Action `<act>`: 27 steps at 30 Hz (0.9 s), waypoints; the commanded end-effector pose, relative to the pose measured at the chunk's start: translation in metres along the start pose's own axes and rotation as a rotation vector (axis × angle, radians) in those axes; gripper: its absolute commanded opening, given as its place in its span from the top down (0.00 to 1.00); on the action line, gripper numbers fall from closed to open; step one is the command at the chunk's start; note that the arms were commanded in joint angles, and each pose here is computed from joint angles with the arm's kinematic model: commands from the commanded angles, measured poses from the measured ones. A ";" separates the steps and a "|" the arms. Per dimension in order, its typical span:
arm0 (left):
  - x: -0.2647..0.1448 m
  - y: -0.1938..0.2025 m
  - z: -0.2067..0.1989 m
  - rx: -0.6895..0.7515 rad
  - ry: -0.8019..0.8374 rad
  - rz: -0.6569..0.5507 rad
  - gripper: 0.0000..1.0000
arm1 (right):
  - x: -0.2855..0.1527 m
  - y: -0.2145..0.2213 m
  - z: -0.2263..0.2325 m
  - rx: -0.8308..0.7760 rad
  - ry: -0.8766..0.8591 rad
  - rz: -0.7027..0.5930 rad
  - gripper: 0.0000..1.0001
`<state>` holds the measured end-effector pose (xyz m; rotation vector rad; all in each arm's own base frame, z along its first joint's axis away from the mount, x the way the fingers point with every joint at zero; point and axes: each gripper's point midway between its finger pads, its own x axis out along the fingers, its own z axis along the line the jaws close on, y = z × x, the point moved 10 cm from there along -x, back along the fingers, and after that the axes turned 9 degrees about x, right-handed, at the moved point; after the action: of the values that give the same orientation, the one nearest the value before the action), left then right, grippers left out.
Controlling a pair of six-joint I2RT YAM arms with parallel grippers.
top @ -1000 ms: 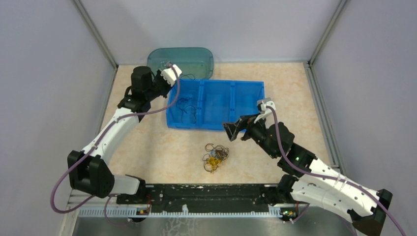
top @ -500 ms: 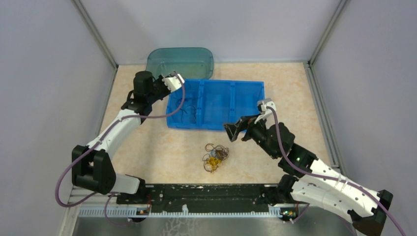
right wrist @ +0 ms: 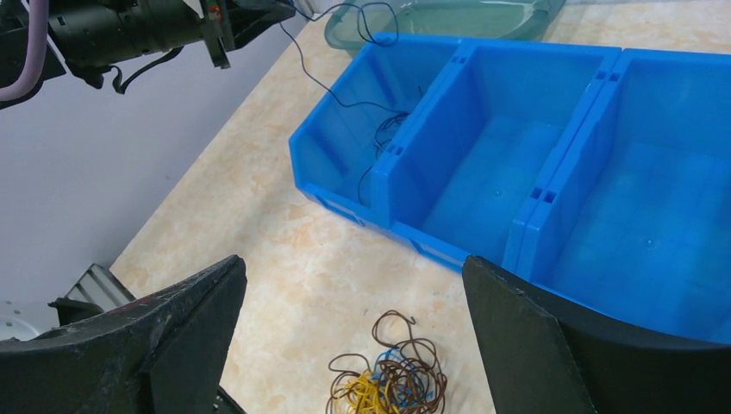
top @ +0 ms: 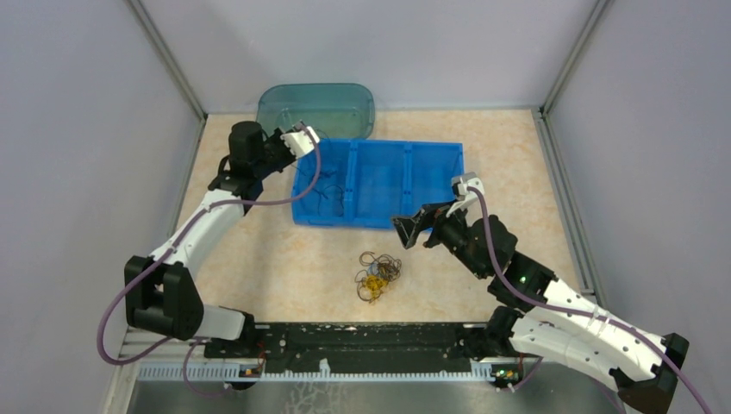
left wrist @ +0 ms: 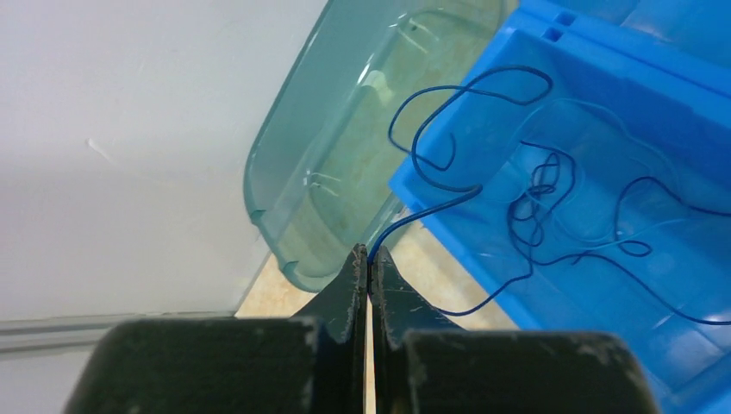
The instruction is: Untangle the cables
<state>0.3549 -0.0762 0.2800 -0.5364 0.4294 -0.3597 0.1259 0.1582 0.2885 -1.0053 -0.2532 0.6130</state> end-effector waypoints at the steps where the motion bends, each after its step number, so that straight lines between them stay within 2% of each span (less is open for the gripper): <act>1: -0.002 -0.015 -0.019 -0.082 0.099 -0.052 0.99 | -0.001 -0.009 0.004 0.019 -0.016 -0.053 0.04; 5: 0.003 -0.031 -0.055 -0.118 0.201 -0.057 1.00 | -0.001 -0.010 0.004 0.023 -0.014 -0.056 0.03; 9: 0.010 -0.028 -0.080 -0.164 0.258 0.015 1.00 | -0.004 -0.011 0.003 0.030 -0.008 -0.066 0.04; 14: 0.031 -0.012 -0.089 -0.195 0.240 0.140 0.99 | -0.007 -0.012 0.001 0.029 0.005 -0.070 0.04; 22: 0.046 0.014 -0.072 -0.212 0.109 0.205 0.99 | -0.006 -0.009 -0.001 0.018 0.018 -0.061 0.03; 27: 0.046 0.023 -0.072 -0.255 0.082 0.221 0.99 | -0.001 -0.006 -0.001 0.012 0.018 -0.047 0.03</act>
<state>0.3555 -0.1095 0.1893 -0.6585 0.6907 -0.1354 0.1243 0.1525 0.2916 -0.9978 -0.2501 0.5797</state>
